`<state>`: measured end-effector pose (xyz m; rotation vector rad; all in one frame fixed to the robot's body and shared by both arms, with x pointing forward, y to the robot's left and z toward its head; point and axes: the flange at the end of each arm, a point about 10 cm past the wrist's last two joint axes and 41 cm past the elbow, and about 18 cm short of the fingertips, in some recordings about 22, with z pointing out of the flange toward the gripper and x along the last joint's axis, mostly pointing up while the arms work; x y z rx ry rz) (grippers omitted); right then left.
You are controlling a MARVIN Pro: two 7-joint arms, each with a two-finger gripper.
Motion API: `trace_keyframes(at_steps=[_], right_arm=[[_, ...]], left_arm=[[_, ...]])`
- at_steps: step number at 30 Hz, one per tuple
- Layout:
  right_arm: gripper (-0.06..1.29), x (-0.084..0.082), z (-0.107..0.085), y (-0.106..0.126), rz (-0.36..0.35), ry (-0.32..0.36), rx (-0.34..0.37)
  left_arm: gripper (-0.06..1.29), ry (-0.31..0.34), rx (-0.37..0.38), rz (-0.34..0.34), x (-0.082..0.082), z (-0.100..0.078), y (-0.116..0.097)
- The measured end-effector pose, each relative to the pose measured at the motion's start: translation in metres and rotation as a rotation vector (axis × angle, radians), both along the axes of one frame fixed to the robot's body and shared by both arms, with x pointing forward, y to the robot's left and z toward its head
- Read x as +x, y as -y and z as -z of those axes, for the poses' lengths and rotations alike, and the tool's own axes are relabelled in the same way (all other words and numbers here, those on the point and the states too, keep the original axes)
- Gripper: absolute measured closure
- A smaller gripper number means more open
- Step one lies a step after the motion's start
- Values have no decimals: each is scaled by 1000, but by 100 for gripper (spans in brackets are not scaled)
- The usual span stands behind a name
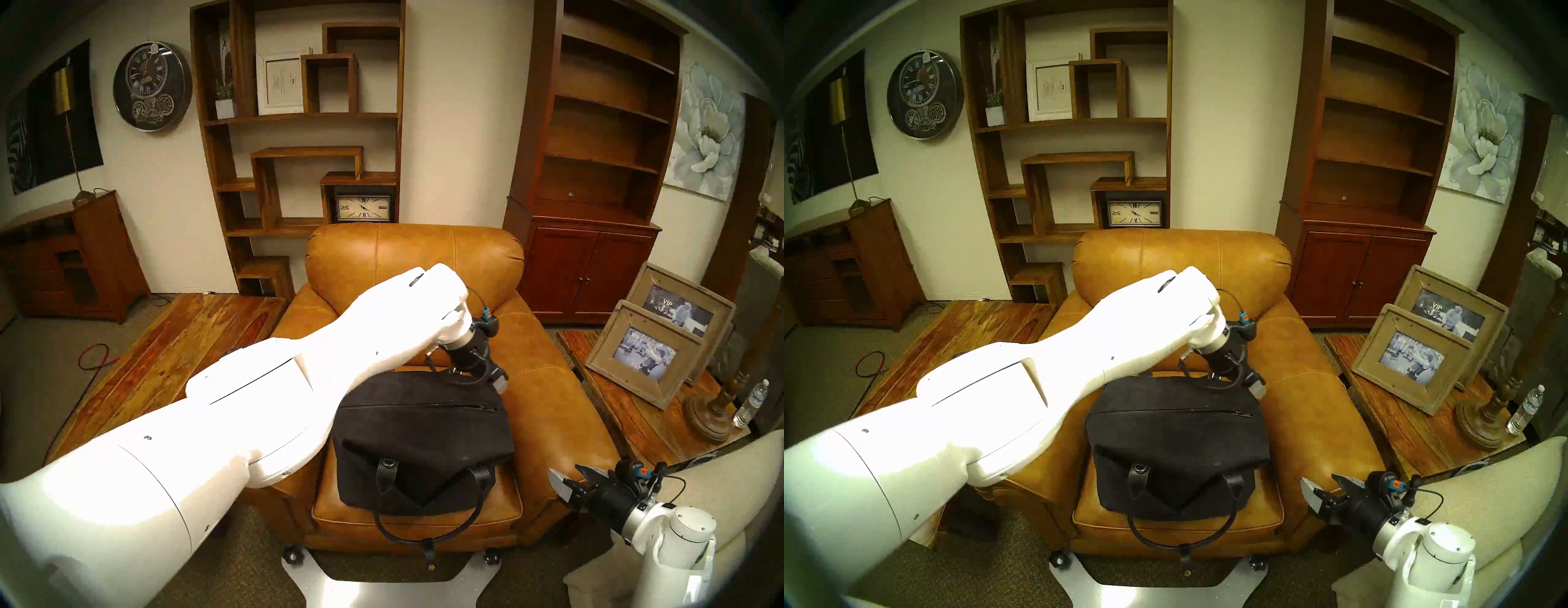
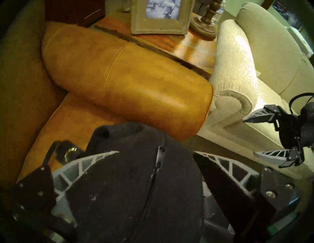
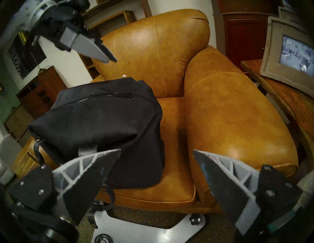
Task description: Open a bag with a zipper
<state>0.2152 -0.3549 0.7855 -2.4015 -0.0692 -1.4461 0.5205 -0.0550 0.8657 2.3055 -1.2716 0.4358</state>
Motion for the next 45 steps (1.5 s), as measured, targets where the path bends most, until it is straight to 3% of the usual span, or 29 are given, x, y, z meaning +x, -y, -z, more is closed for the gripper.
trace_keyframes(at_steps=[8, 17, 22, 33, 45], right_arm=[[2, 26, -8, -7, -30, 46, 34], [2, 50, -5, -17, -58, 47, 95], [2, 61, -2, -22, -73, 42, 121], [2, 87, 10, -32, -100, 4, 187], [2, 108, 16, -36, -115, -23, 231]], left_arm=[[4, -100, 25, -142, 12, 40, -75], [4, -158, -26, -236, 18, 58, -133], [4, -160, -80, -262, 22, 54, -156], [5, -115, -241, -307, 35, 25, -215], [4, -122, -339, -329, 21, 32, -267]])
